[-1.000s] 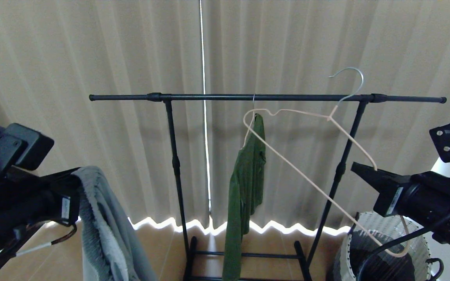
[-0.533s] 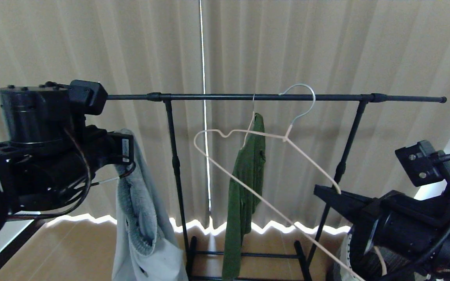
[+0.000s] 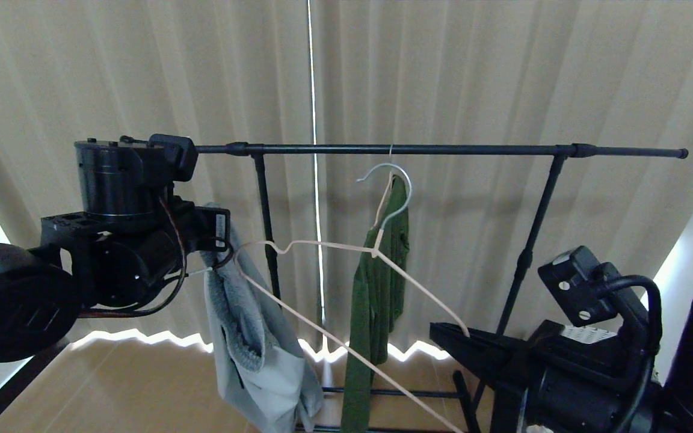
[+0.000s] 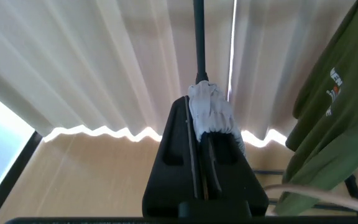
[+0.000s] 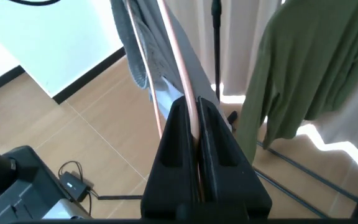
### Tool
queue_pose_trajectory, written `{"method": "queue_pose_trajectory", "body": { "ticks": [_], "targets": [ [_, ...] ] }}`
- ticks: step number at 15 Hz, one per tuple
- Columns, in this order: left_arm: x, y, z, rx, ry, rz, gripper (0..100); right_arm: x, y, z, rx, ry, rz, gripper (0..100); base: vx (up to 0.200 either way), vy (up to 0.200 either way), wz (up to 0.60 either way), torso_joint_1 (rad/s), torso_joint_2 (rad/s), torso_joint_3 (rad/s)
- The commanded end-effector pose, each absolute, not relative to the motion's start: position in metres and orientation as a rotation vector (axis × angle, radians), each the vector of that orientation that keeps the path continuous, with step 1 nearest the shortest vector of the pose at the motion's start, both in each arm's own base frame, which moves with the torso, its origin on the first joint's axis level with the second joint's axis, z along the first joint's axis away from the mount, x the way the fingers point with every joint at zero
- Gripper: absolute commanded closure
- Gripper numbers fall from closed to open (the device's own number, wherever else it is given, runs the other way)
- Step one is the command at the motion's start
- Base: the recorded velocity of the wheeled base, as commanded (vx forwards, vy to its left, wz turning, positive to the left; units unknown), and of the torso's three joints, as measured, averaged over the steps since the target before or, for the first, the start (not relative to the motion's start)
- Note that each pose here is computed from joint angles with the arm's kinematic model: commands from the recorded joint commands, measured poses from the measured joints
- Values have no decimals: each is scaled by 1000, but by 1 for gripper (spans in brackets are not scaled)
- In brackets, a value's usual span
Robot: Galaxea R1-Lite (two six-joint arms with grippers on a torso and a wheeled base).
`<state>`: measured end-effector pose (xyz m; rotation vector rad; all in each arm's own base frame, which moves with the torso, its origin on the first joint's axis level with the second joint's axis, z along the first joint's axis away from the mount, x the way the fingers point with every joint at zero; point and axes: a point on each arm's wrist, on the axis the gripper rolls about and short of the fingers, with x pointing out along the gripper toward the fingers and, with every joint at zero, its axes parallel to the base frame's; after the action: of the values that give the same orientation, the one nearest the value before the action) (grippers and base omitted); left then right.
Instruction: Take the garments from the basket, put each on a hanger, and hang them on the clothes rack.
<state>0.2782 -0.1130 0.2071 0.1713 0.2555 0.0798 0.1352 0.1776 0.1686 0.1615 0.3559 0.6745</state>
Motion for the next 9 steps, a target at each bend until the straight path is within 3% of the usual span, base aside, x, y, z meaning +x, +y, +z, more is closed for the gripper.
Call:
{"method": "queue_pose_trajectory", "body": {
  "ticks": [1, 9],
  "targets": [
    [278, -113, 206, 180, 260, 80, 100, 143, 190, 163, 147, 375, 673, 100, 0, 0, 0, 0, 0, 0],
    [294, -99, 197, 236, 297, 170, 100, 125, 195, 176, 190, 348, 752, 100, 0, 0, 0, 0, 0, 0]
  ]
}}
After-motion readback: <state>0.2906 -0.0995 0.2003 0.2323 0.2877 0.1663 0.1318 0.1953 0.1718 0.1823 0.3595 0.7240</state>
